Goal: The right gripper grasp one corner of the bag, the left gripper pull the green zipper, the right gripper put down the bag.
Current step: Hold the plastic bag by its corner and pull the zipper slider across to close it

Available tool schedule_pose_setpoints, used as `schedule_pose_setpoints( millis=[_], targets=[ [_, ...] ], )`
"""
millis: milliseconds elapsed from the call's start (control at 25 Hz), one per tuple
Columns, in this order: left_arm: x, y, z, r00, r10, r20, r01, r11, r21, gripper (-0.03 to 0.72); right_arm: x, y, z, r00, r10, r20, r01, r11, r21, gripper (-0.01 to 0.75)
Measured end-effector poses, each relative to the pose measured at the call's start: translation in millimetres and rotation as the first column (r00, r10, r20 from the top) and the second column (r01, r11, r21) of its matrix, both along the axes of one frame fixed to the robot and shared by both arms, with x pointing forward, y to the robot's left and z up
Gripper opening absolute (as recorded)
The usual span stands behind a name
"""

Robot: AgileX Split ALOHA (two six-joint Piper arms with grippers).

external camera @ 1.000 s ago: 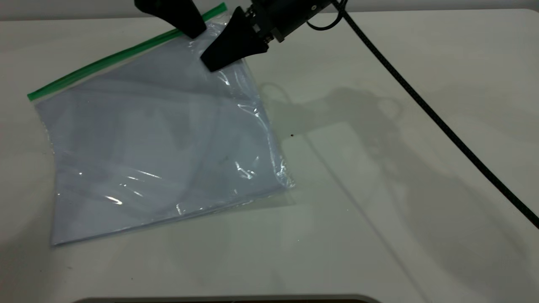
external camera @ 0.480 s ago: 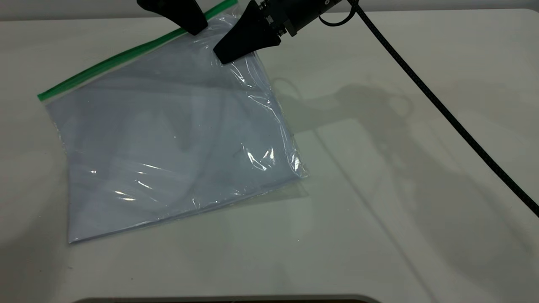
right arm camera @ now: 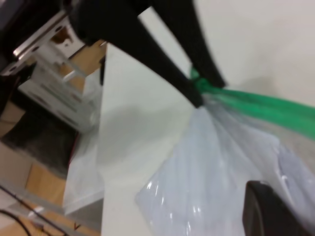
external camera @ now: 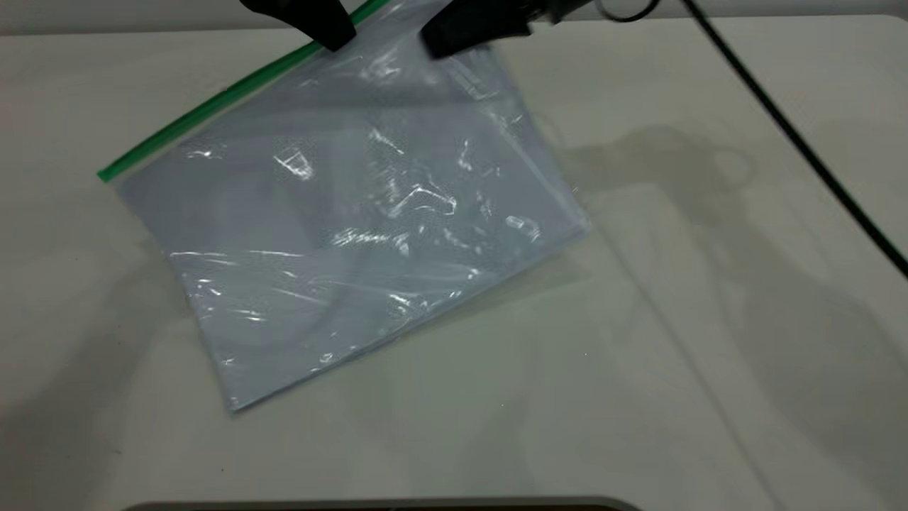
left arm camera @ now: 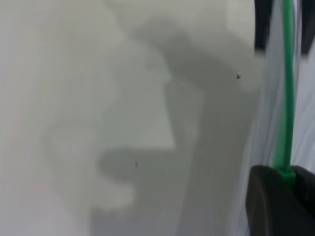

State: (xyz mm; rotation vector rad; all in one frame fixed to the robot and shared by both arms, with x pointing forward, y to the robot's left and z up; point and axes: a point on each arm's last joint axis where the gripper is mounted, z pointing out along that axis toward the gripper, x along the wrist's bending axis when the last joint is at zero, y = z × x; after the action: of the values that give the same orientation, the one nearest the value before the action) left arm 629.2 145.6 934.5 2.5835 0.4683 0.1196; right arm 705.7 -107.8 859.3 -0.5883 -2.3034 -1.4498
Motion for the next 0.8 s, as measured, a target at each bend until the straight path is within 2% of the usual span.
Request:
schedule_pose_setpoints(
  millis=[240,480,800],
  targets=[
    [4.1,11.1,-2.8,0.998,0.054,-0.015,-0.054,0.998,0.02,0.056,13.5,-36.6,0.1,0.996,-0.086,-0.018,0.086,0.996,-0.001,0.037],
    [3.5,35.8,-4.4,0.988,0.106,-0.116,-0.103,0.994,0.035,0.056,21.4,-63.3,-0.4,0.989,-0.148,-0.031,0.147,0.989,-0.007,0.037],
    [4.7,67.1,-5.1,0.959,0.195,-0.205,-0.19,0.981,0.045,0.056,24.9,-71.9,-1.7,0.979,-0.195,-0.056,0.194,0.981,-0.026,0.037]
  ],
)
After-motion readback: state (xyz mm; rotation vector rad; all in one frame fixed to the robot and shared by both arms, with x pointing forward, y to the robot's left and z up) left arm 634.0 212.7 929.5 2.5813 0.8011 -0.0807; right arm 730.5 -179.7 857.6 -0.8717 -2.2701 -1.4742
